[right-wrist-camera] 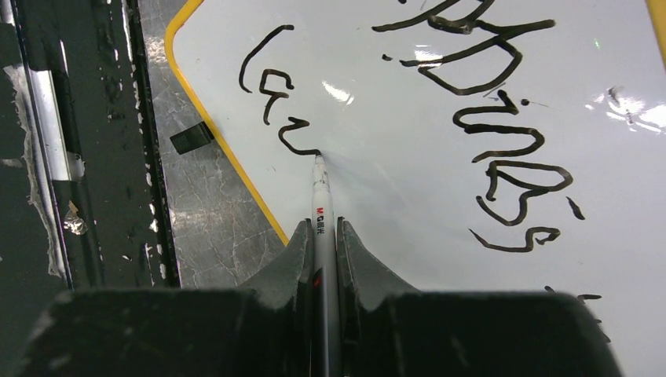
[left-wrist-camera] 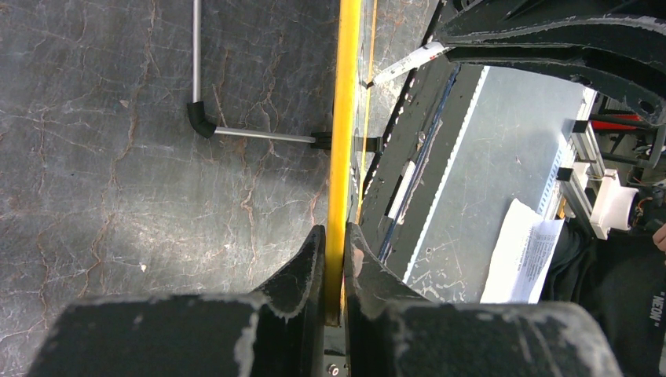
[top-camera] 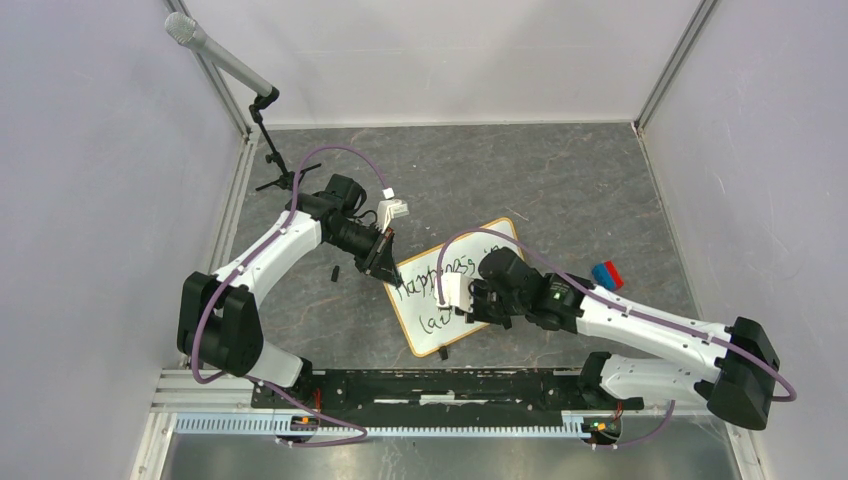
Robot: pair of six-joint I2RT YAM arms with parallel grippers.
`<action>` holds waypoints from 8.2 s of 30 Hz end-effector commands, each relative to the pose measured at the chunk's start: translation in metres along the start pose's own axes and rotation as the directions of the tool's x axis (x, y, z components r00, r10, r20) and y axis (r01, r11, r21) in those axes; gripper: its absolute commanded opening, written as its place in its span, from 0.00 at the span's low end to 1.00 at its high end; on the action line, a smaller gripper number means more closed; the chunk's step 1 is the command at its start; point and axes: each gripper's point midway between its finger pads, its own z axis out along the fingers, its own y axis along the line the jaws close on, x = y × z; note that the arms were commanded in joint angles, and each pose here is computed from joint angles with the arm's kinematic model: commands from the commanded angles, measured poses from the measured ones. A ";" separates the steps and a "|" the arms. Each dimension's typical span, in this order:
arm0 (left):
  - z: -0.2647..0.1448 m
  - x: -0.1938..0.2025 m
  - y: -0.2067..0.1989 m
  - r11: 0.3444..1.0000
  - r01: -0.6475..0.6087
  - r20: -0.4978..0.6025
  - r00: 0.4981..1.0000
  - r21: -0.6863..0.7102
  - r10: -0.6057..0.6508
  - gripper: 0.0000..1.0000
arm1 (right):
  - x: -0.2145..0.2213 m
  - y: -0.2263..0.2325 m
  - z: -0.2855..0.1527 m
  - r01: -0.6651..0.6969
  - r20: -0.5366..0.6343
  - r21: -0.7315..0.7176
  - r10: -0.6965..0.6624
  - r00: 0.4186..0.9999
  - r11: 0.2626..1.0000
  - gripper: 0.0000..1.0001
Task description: Write a sentence on the whiteboard
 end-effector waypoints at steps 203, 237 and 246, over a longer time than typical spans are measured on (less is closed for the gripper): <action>0.004 0.023 0.023 0.992 0.028 -0.086 0.996 -0.120 -0.039 0.02 | 0.028 -0.022 -0.019 -0.085 0.006 0.054 0.084 0.996 0.995 0.00; 0.004 0.024 0.023 0.992 0.027 -0.087 0.996 -0.122 -0.037 0.02 | 0.009 -0.033 -0.026 -0.091 0.057 0.091 0.086 0.995 0.992 0.00; 0.004 0.024 0.023 0.992 0.027 -0.087 0.995 -0.124 -0.038 0.02 | 0.008 -0.043 -0.032 -0.090 0.056 0.131 0.083 0.995 0.987 0.00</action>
